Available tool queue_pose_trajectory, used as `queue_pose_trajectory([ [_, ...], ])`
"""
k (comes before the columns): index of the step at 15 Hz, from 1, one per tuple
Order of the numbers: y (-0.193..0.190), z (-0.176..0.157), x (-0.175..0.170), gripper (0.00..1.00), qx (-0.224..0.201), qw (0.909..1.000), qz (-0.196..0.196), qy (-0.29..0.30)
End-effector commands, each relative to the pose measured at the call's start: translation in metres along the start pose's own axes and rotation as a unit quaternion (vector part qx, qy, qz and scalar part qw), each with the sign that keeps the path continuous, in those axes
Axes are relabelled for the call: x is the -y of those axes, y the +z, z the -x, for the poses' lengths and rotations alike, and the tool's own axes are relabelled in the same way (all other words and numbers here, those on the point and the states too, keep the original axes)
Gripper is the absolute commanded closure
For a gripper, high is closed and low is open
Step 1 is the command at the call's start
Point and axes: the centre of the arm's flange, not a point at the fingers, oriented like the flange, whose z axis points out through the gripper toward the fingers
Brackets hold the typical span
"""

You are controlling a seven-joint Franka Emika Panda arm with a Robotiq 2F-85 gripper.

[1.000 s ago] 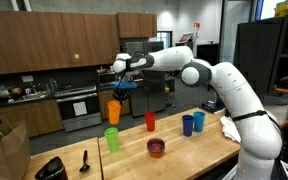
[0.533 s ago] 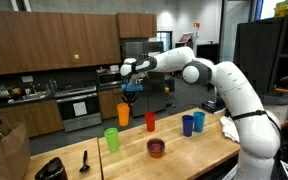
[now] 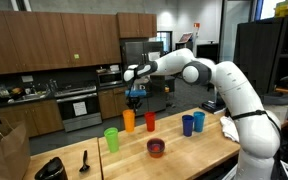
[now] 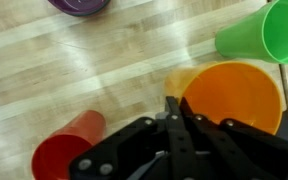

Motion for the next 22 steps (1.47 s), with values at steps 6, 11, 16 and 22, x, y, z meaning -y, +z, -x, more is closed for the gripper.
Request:
queue_pose_trajectory([
  [6,0.031,0.005,-0.024,0.99,0.050,0.9979,0.019,0.037],
  [11,0.038,-0.001,-0.034,0.99,0.063,0.9965,0.026,0.048],
  [16,0.046,-0.007,-0.045,0.99,0.058,0.9952,0.049,0.062],
  [22,0.066,-0.006,-0.048,0.99,0.067,0.9924,0.079,0.065],
])
